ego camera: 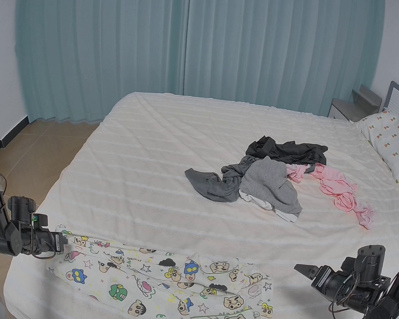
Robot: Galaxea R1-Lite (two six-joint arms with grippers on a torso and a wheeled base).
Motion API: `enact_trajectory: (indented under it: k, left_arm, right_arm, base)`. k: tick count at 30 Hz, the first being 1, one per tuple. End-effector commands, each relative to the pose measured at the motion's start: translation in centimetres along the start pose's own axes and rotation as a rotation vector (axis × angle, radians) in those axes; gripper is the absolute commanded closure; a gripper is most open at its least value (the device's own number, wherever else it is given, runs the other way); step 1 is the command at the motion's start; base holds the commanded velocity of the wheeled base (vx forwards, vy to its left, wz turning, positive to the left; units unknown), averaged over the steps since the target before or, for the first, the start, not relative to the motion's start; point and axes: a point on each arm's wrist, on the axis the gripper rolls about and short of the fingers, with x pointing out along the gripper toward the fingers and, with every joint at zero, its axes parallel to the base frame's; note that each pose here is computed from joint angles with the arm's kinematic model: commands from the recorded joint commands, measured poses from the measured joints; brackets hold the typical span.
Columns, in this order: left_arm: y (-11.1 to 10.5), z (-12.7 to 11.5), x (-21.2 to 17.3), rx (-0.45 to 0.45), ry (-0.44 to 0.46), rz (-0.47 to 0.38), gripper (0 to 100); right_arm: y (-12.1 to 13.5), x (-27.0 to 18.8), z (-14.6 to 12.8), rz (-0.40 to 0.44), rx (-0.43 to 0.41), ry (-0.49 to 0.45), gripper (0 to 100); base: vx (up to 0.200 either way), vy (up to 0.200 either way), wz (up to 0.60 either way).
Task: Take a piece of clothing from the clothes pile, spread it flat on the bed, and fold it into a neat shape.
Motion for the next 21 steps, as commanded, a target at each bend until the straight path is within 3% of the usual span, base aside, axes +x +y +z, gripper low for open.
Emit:
enact_trajectory:
  k: [1,6,11,16,18,21]
  left_arm:
    - [3.8,4.2,-2.3,-0.055,-0.104,0.037,100]
    - [8.1,6.9,-4.3,-0.04,-0.126,0.125,100]
    - [9.6,8.9,-6.0,-0.063,-0.144,0.165,100]
    - [9.0,10.5,-7.7,-0.06,-0.15,0.181,100]
    - [7.8,10.4,-8.2,-0.054,-0.121,0.187,100]
    - [3.7,10.2,-8.2,-0.026,-0.067,0.155,100]
  right_arm:
    - [-0.4,-0.3,-0.2,-0.016,0.005,0.009,0]
    - [-0.5,-0.3,-0.1,-0.019,0.008,0.007,0]
    - [-0.5,-0.2,-0.1,-0.019,0.008,0.007,0]
    - [-0.5,-0.2,-0.1,-0.019,0.008,0.007,0]
    - [-0.5,-0.2,-0.1,-0.018,0.008,0.008,0]
    - [-0.4,-0.2,-0.1,-0.017,0.007,0.009,0]
  base:
    - [0.0,0.0,0.0]
    - [0.0,0.0,0.0]
    - [0.0,0.0,0.0]
    - [0.0,0.0,0.0]
    - [0.0,0.0,0.0]
    - [0.0,0.0,0.0]
